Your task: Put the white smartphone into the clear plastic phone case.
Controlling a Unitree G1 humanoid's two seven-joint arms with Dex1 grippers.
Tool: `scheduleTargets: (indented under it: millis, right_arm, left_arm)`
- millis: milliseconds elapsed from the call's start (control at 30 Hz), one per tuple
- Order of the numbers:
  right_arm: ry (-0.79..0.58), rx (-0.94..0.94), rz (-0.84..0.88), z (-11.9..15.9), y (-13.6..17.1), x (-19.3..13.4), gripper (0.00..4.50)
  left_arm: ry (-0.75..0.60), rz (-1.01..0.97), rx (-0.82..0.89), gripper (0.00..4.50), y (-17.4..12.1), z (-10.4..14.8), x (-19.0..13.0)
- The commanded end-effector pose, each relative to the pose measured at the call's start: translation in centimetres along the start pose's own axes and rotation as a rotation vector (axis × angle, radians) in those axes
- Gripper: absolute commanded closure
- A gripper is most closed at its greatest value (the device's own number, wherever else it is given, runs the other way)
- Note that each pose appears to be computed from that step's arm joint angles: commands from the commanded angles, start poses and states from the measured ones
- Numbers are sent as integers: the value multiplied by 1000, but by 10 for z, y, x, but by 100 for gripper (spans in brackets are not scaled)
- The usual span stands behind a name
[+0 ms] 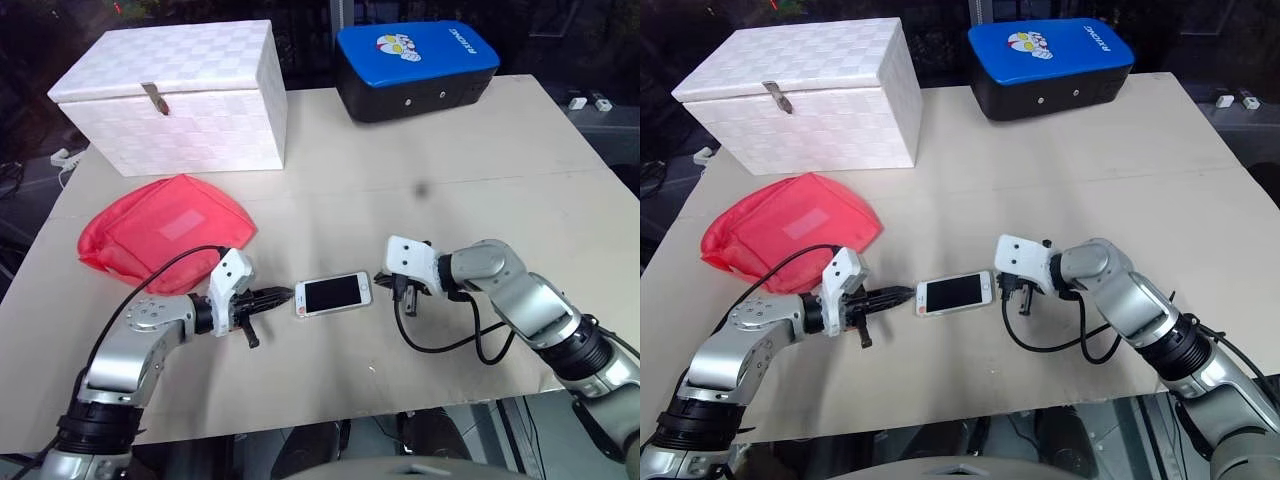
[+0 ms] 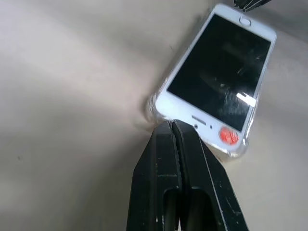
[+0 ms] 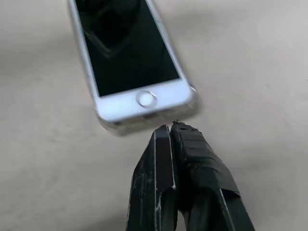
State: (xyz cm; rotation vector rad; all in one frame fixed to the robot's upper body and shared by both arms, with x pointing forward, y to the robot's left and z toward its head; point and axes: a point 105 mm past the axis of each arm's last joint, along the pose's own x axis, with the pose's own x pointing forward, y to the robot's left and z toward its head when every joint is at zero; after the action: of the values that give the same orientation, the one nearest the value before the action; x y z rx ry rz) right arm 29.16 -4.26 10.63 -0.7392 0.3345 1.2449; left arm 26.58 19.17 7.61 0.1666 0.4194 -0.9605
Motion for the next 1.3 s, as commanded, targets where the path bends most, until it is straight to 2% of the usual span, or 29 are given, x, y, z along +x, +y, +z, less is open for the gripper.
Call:
scheduleTargets:
  millis: [33,533,733,933,1133,1300]
  right_arm:
    - [-19,-25,-12,4,-1,0,450]
    - [-24,-43,18,4,2,7,450]
    - [-84,-64,136,17,17,19,450]
    - [-112,-34,123,21,11,24,450]
    - [-91,-5,2,10,-11,0,450]
    - [-71,26,-68,-2,-21,-22,450]
  left_arm:
    - [20,6,24,448,3,-1,-10]
    - [40,-28,60,448,-2,2,8]
    - [44,-34,59,448,-3,1,8]
    - [45,-36,58,448,-4,0,9]
    - [8,49,13,448,13,0,-13]
    - [-120,28,-9,448,14,27,-18]
